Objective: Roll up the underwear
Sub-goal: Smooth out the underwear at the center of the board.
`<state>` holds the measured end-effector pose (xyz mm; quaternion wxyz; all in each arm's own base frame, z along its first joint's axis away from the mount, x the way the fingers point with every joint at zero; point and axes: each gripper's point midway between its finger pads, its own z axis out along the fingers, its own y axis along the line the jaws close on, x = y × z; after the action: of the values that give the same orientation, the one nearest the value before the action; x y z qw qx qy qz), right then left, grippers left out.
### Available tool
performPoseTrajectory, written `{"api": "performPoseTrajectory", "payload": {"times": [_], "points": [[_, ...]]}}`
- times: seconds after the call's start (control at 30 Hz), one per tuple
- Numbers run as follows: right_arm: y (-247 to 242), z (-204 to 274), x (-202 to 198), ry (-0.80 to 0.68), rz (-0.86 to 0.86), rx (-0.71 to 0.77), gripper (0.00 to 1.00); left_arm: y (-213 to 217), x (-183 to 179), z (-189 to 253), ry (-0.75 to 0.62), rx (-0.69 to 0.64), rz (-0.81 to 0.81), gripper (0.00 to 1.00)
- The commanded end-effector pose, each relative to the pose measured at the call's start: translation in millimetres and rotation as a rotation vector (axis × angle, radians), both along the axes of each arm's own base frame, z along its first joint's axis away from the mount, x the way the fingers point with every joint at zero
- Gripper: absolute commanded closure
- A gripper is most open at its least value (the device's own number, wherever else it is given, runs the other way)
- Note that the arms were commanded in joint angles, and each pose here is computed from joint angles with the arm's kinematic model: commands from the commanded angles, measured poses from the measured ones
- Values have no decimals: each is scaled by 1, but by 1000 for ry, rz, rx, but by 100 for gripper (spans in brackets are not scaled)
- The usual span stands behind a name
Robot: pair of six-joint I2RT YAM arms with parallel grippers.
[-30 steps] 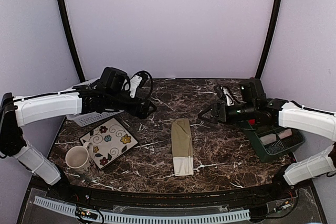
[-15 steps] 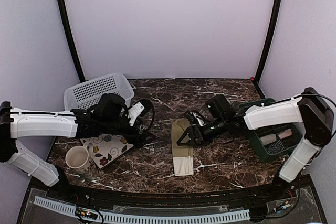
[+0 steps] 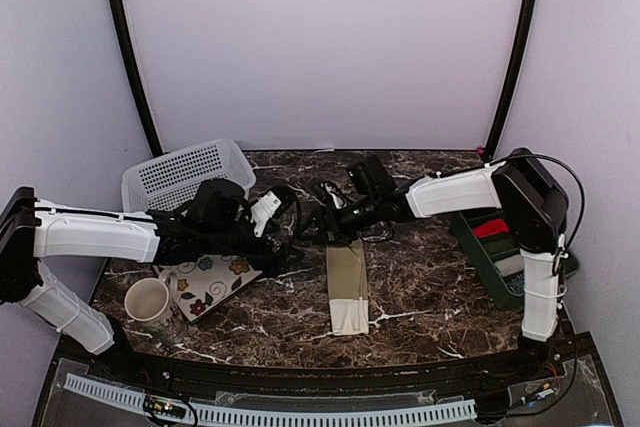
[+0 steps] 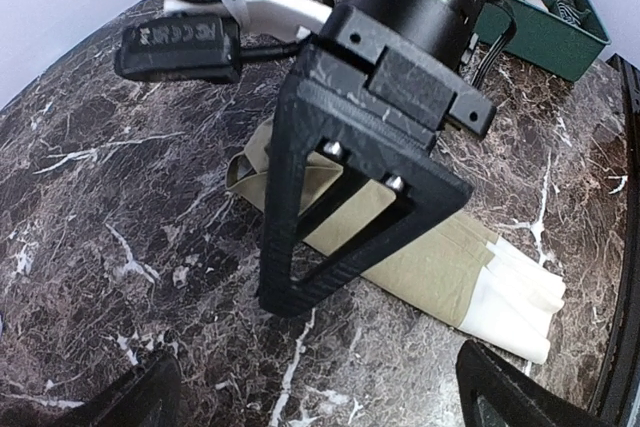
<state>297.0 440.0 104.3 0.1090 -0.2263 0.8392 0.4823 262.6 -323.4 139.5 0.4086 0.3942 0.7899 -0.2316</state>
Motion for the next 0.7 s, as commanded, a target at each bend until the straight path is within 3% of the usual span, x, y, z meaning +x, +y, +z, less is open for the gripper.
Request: {"api": "performPoseTrajectory", "payload": {"times": [0.0,0.3,0.5,0.67], "points": [[-14,-24,2,85,-6,-21,30,-5,11,18,-64,-22,8,1],[-48,-57,1,194,-12,-11,31,-3,10,11,-58,6,0,1],[-43,-8,7,115,6,27,31,-2,9,12,-70,24,-16,2],[-40,30,-19,82,59,69,31,-2,7,13,-82,38,-36,2]]}}
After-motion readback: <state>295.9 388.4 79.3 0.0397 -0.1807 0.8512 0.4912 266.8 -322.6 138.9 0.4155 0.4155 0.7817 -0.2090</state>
